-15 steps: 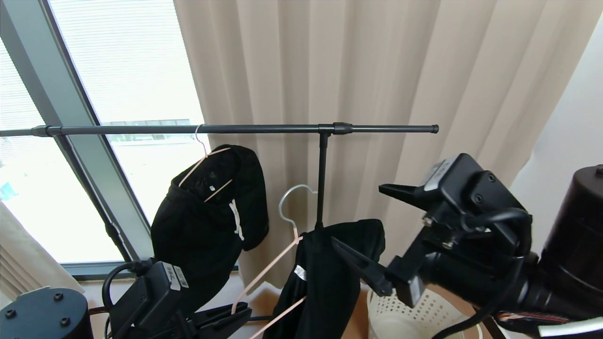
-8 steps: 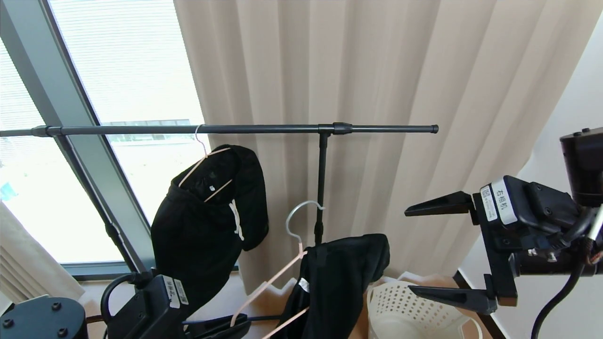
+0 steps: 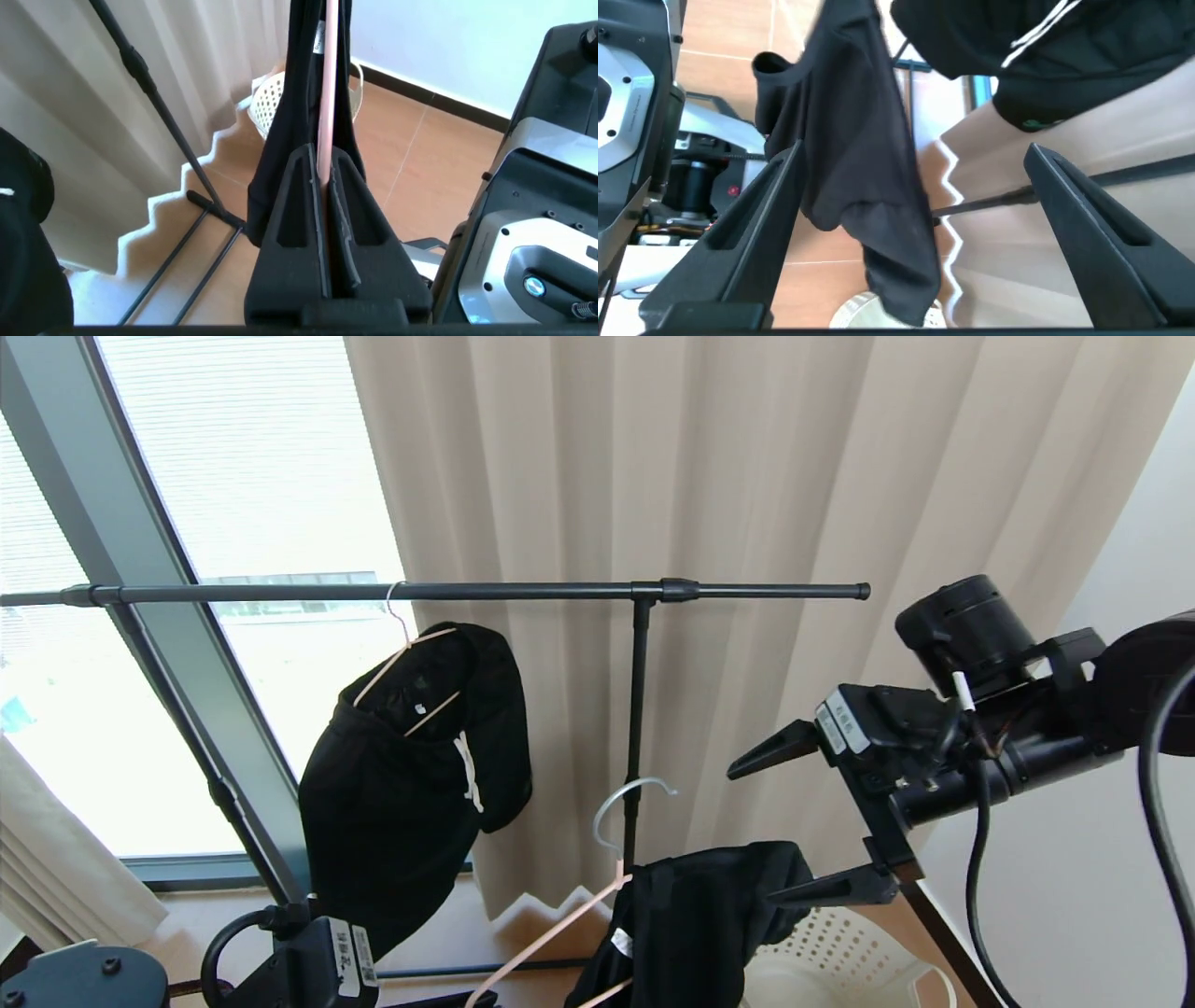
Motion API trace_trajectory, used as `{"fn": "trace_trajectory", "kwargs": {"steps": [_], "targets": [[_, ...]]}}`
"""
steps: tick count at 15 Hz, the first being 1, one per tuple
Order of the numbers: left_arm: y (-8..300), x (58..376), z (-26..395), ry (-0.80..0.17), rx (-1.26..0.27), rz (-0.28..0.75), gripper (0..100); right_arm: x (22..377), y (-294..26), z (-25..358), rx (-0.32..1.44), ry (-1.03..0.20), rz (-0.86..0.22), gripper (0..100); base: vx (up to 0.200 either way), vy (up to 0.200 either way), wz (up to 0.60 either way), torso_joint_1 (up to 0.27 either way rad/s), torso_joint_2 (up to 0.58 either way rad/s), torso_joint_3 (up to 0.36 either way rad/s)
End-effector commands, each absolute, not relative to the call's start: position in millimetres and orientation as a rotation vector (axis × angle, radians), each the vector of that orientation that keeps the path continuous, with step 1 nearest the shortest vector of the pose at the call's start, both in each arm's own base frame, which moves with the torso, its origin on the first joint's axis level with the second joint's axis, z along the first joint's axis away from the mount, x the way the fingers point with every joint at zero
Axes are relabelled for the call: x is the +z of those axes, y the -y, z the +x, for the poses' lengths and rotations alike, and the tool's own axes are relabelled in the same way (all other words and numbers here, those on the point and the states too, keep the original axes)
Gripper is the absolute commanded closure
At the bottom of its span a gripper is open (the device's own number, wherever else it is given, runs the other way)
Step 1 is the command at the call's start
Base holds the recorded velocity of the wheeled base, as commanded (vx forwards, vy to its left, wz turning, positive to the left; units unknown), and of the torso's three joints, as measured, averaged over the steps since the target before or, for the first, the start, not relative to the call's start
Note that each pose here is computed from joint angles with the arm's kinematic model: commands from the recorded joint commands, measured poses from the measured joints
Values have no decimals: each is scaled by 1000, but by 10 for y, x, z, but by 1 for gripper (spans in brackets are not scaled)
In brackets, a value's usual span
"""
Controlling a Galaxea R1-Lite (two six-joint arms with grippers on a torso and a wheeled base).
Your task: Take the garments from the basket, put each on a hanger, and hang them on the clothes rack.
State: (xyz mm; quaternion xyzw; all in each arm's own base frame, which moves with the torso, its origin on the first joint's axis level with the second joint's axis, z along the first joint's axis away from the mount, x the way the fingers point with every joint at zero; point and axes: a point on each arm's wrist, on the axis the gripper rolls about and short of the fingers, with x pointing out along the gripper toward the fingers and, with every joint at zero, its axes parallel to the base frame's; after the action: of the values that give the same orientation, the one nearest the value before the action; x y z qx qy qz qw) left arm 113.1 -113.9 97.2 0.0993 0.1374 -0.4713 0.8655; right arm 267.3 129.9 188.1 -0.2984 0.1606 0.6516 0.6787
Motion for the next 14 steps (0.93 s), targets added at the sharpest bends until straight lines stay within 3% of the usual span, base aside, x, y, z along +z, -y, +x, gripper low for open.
{"fn": "trace_trajectory", "kwargs": {"steps": [1, 14], "targets": [[1135, 985, 1119, -279, -991, 206, 100, 1650, -1412, 2790, 1505, -430, -650, 0, 0, 0, 0, 0, 0, 0], [1139, 1016, 1086, -257, -1008, 204, 100, 1465, -1655, 2888, 1558, -474, -640, 0, 0, 0, 0, 0, 0, 0]]}}
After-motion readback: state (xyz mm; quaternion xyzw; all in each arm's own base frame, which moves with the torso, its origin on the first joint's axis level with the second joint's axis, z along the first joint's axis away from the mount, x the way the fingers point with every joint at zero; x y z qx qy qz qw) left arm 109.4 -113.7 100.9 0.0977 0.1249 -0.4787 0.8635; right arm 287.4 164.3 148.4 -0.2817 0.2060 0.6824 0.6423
